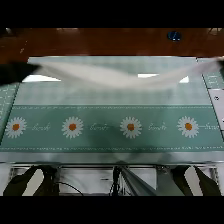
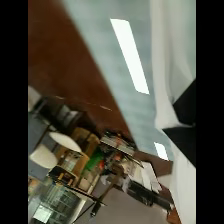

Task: Fold the shirts.

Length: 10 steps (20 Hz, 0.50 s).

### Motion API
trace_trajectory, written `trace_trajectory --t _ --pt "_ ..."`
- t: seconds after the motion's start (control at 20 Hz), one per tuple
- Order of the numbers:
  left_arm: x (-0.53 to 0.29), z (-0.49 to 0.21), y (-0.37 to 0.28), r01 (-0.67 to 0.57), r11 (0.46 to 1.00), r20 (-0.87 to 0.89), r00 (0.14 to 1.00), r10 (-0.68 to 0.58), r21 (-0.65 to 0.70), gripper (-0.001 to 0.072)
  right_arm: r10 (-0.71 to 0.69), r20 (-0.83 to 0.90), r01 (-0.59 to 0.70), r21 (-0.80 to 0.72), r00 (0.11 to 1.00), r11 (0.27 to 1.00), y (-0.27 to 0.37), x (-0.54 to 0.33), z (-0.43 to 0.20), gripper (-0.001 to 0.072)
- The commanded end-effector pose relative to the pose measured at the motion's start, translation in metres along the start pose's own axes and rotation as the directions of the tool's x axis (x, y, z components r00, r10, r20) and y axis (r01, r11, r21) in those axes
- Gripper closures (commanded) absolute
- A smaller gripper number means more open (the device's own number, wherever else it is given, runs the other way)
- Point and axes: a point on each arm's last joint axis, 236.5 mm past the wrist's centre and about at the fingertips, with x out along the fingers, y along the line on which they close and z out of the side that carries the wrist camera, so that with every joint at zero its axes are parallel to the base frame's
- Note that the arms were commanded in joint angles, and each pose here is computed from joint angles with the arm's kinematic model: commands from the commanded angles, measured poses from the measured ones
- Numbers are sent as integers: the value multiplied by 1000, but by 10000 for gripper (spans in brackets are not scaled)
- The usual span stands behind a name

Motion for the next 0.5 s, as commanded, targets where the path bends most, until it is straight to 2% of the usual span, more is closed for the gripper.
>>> trace_trajectory --t 0.0,0.15,0.2,0.35,0.4,0.45 --pt "-106 129 -114 -207 927 433 900 55 312 684 -19 194 90 -366 981 926 143 -43 65 687" --pt "-169 162 -192 -401 792 593 803 62 460 684 -54 364 256 -534 930 806 231 -87 90 687" --pt "-183 165 -205 -453 762 616 783 92 462 684 -71 428 326 -560 901 762 250 -103 95 687" --pt "-235 164 -217 -609 720 679 685 265 334 683 -156 603 549 -550 782 629 287 -154 99 687" --pt "-249 157 -218 -643 706 673 665 323 296 683 -201 622 603 -546 757 582 288 -166 93 687" --pt "-257 144 -219 -663 693 646 666 373 283 683 -255 607 624 -535 753 570 282 -171 83 687"
